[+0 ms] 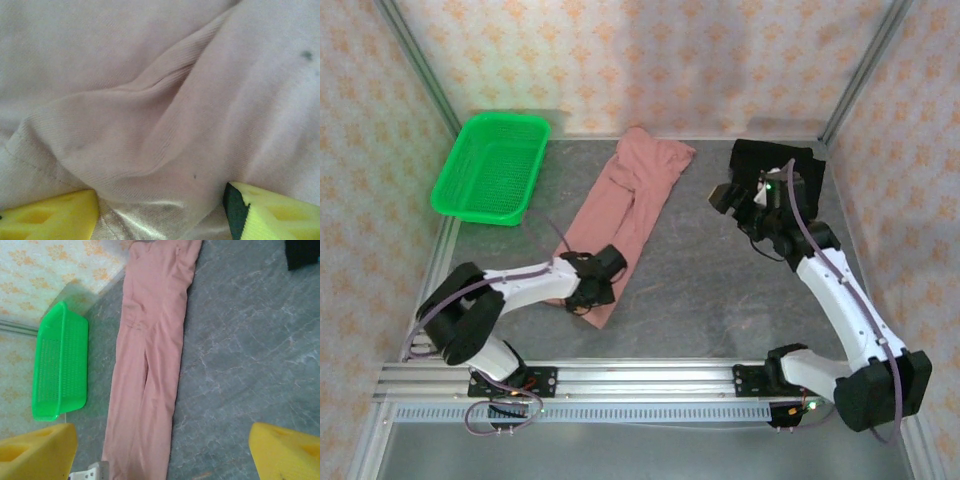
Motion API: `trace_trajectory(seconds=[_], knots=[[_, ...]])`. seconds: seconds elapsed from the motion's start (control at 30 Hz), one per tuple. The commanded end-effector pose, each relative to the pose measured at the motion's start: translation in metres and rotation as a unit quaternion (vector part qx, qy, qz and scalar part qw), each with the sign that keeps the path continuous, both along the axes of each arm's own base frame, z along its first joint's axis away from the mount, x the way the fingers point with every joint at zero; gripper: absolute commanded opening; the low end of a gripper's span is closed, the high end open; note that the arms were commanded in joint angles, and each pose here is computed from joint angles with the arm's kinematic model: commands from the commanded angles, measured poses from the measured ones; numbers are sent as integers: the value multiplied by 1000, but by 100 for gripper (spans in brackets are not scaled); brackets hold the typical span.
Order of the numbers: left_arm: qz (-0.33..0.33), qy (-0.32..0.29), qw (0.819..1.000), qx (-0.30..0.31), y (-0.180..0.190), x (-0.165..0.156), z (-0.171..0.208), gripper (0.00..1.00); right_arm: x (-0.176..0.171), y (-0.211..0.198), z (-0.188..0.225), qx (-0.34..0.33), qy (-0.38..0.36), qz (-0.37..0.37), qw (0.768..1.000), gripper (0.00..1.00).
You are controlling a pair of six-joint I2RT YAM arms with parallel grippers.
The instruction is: Fold and stack the t-shirts
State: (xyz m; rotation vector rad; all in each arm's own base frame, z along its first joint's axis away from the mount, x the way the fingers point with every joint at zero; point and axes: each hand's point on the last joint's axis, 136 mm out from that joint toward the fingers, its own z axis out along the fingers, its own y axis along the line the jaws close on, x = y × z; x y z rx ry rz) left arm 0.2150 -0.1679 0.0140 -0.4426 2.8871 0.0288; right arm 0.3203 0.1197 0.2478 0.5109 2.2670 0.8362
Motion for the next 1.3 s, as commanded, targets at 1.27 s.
trace_trajectory(seconds=[1.27], knots=[[-16, -12, 979, -203, -28, -72, 28, 73, -170, 48, -165, 88, 236, 85, 964, 74]])
